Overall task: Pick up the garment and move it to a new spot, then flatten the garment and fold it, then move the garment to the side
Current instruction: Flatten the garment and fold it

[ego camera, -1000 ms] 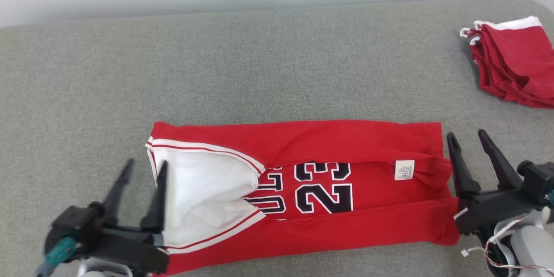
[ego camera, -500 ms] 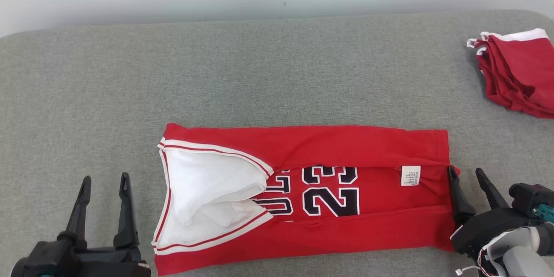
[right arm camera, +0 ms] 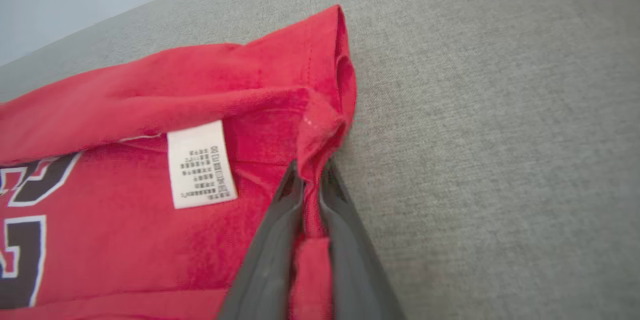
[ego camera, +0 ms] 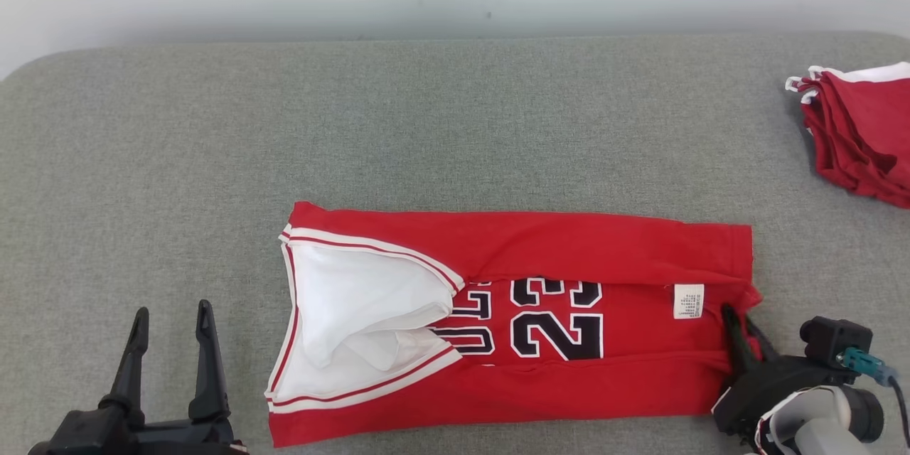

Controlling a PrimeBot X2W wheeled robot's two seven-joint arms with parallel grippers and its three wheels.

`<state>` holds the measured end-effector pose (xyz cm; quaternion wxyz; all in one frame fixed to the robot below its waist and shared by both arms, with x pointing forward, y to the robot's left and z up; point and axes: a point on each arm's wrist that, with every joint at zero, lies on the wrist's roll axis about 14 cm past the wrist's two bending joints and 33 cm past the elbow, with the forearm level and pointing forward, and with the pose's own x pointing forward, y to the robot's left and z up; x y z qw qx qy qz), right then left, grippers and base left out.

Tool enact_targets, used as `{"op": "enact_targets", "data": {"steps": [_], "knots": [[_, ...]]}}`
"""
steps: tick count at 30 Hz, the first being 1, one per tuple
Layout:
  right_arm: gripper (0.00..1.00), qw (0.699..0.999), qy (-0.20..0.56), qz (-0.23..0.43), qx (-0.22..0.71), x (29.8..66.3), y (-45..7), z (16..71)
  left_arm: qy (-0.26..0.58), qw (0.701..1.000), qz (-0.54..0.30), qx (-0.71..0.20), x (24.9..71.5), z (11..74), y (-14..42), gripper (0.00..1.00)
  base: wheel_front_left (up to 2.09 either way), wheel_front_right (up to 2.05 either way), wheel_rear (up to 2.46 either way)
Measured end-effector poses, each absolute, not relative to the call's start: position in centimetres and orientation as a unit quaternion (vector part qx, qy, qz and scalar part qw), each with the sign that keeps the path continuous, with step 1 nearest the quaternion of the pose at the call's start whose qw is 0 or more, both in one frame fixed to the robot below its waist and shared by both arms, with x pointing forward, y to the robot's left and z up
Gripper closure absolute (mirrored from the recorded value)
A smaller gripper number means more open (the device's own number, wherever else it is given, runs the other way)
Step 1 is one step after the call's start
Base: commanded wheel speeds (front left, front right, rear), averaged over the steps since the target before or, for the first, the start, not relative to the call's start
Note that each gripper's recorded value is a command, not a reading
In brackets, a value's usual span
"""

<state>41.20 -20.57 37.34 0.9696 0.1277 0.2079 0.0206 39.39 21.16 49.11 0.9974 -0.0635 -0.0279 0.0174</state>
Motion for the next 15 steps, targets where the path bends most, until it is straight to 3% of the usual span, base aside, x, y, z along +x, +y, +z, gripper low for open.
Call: {"op": "enact_targets", "data": {"steps": [7, 15], "knots": [[1.0, 0.972, 0.193, 0.013, 0.134, 41.4, -20.9, 37.9, -0.028, 0.997, 0.018, -0.063, 39.0, 49.1, 21.1, 0.0, 0.0, 0.0, 0.0], [1.0, 0.981, 0.164, -0.043, 0.098, 41.5, -27.2, 39.9, -0.031, 0.997, 0.008, -0.066, 38.9, 49.4, 20.4, 0.0, 0.0, 0.0, 0.0]]}}
